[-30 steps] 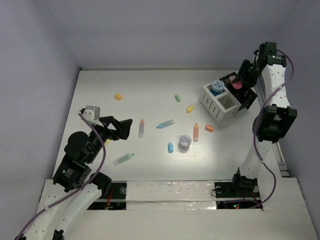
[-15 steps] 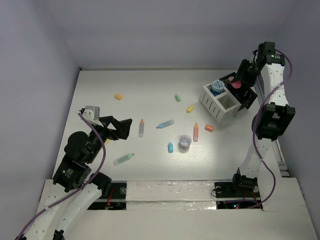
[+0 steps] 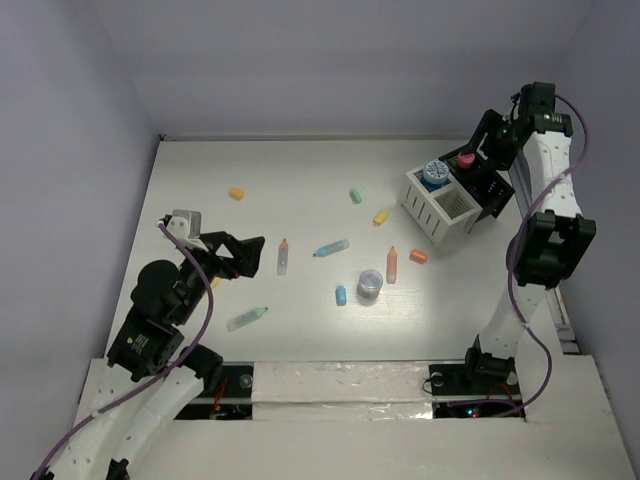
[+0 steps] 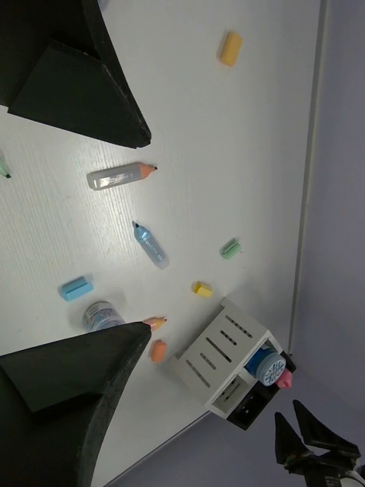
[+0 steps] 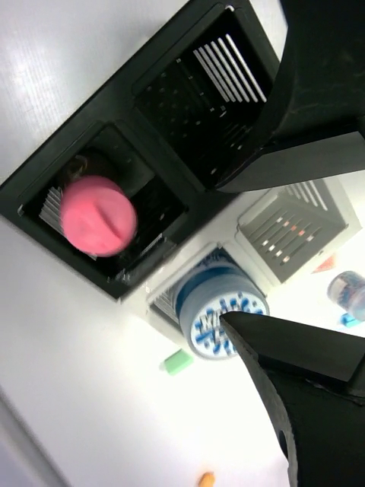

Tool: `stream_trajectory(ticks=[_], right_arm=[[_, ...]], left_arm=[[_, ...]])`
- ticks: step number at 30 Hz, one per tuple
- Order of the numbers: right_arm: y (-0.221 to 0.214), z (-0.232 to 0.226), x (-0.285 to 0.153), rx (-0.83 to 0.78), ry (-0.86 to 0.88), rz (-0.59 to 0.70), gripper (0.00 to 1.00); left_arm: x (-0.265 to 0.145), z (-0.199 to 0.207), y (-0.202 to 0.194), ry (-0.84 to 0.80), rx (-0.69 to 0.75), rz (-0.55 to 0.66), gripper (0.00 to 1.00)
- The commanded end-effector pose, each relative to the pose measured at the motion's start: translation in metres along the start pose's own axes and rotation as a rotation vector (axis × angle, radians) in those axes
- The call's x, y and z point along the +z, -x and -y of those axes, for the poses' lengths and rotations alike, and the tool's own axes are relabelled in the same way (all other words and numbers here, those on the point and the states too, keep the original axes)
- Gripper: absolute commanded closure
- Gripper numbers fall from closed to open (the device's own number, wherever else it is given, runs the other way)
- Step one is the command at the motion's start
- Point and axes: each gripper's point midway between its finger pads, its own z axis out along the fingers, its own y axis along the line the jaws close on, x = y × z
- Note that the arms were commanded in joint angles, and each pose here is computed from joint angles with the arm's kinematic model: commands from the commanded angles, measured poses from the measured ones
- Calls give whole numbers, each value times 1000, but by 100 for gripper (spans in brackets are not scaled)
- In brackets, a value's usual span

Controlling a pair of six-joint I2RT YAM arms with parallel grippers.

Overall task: Sort the stationery into containers
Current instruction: Place the stationery in the storage box.

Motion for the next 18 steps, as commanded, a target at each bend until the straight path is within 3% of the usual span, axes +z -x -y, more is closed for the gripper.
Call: stream_trajectory(ticks=[1, 4, 7, 8, 11, 12, 15, 18], right_arm=[[35, -36, -56, -66, 135, 235, 30], [30, -75, -93, -140, 242, 347, 42], [-14, -113, -107, -221, 344, 357, 76], [-36, -116, -96, -239, 351, 328, 78], [-91, -157, -110, -336, 429, 322, 78], [-122, -155, -95, -341, 427, 263, 77], [-179, -174, -102, -405, 461, 234, 68], [-250, -171, -88, -461, 448, 120, 51]], left_arm=[[6, 0, 3, -3, 12, 12, 1], [7, -1, 1, 3, 14, 3, 1], [9, -3, 1, 15, 14, 1, 1], [9, -6, 2, 27, 12, 5, 1], [13, -11, 0, 49, 9, -4, 1], [14, -11, -2, 51, 7, -10, 1], [18, -19, -7, 97, -1, -26, 1], [20, -31, -10, 165, -25, -32, 1]])
